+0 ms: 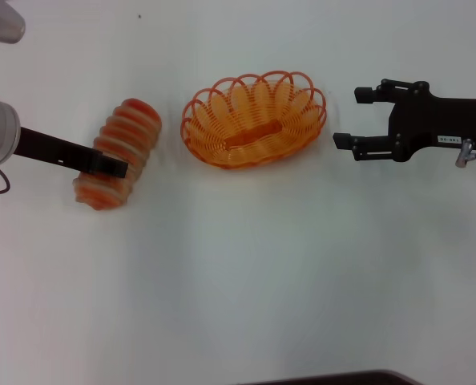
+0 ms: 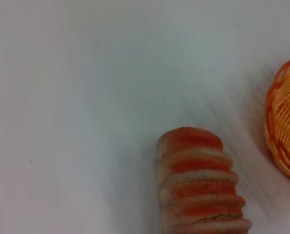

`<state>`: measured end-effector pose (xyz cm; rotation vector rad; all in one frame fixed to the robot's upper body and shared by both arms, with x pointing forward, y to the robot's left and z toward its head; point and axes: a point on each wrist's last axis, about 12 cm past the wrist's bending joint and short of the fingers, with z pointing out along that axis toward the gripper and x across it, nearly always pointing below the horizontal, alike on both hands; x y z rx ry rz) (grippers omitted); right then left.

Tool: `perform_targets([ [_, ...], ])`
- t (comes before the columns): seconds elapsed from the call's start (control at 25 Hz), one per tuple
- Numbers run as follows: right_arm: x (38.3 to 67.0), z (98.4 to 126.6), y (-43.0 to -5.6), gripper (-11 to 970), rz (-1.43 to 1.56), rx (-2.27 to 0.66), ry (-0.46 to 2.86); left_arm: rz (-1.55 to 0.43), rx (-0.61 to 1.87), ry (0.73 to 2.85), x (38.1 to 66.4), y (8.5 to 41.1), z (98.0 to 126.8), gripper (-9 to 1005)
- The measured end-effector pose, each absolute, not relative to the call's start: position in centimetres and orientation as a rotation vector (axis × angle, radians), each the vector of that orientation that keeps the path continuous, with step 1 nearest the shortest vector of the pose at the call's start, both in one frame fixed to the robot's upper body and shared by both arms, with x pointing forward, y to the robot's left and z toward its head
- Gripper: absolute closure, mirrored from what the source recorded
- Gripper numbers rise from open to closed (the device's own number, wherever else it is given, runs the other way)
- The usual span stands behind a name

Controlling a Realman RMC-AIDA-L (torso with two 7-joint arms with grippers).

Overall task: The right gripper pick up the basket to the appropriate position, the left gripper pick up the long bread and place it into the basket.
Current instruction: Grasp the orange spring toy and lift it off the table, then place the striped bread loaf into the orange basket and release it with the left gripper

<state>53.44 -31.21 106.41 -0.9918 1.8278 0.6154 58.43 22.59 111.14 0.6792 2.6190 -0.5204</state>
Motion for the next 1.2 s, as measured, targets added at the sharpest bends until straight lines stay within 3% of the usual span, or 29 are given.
perform_targets([
  [0.16, 53.4, 106.4, -31.3, 81, 0.614, -0.986, 1.829, -0.52, 0.678, 2.616, 58.5, 22.6, 111.2, 376],
  [0.72, 53.3, 106.3, -31.1, 80, 0.625, -0.99, 1.828, -0.529, 0.677, 2.589, 58.6, 23.6, 112.0, 501],
  [1.0, 53.3, 106.3, -31.1, 81, 0.633, -0.991, 1.827, -0.556, 0.669, 2.489, 59.0, 25.2, 114.2, 549],
  [1.2, 53.1, 106.2, -31.1, 80, 0.635, -0.988, 1.831, -0.627, 0.822, 2.308, 59.4, 23.8, 116.5, 588],
])
